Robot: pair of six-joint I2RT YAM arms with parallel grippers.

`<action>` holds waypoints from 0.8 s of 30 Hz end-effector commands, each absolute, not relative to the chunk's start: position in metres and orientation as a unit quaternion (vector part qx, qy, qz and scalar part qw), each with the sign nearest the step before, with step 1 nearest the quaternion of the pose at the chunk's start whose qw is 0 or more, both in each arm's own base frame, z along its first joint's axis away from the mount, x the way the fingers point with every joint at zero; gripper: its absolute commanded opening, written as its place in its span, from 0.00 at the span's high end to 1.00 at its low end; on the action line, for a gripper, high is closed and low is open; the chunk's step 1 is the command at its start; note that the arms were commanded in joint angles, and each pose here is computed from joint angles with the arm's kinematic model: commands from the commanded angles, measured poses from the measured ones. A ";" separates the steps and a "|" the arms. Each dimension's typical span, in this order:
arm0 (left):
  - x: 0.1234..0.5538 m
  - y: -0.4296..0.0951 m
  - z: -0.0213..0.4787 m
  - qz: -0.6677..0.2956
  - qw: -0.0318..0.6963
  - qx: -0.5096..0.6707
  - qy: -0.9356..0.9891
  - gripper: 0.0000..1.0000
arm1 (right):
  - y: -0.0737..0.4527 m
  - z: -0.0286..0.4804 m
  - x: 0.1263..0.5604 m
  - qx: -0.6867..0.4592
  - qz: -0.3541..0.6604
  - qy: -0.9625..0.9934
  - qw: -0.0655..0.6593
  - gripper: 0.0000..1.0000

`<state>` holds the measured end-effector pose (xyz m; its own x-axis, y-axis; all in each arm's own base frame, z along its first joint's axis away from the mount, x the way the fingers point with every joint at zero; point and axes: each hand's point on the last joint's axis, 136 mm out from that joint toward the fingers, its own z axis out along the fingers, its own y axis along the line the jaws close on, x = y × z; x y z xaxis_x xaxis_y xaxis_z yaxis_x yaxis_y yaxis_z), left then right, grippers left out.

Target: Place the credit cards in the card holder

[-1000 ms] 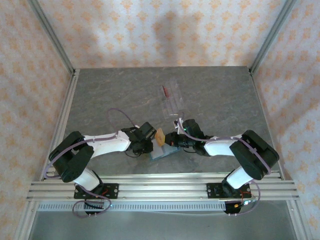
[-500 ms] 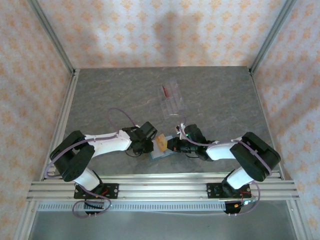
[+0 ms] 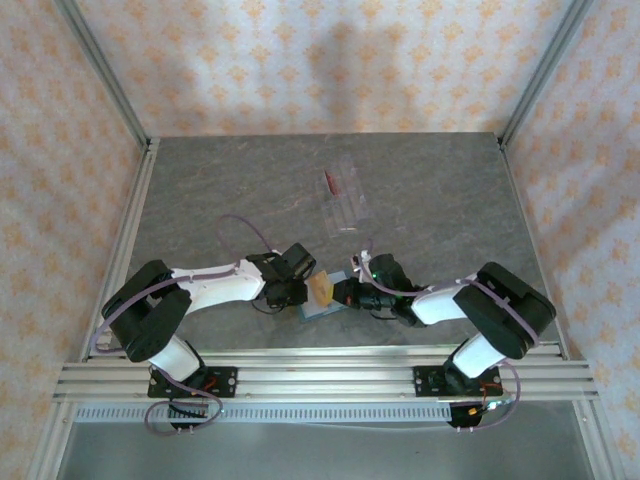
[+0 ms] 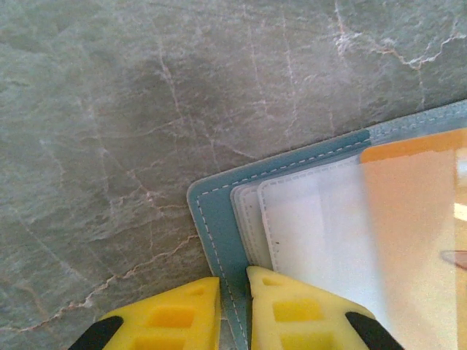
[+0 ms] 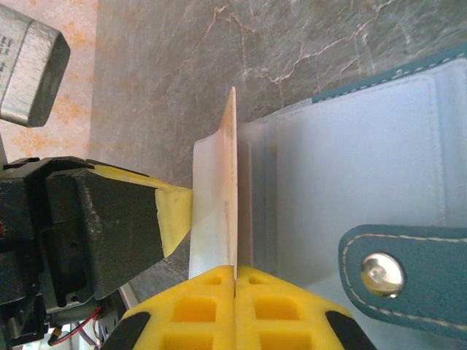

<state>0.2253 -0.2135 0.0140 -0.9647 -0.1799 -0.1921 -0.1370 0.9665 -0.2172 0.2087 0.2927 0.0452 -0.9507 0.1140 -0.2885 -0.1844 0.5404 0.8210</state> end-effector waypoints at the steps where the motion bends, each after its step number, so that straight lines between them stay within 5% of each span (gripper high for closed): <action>1: 0.210 -0.212 -0.009 -0.079 0.073 -0.058 0.993 0.84 | 0.296 0.037 0.203 -0.019 0.483 0.863 0.148 1.00; 24: 0.211 -0.214 -0.008 -0.078 0.072 -0.056 0.993 0.84 | 0.284 0.011 0.185 -0.013 0.460 0.880 0.115 1.00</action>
<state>0.2255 -0.2137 0.0142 -0.9671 -0.1719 -0.1874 -0.1319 0.9692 -0.2082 0.2000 0.2946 0.0321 -0.9588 0.1215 -0.2568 -0.1590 0.5197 0.8394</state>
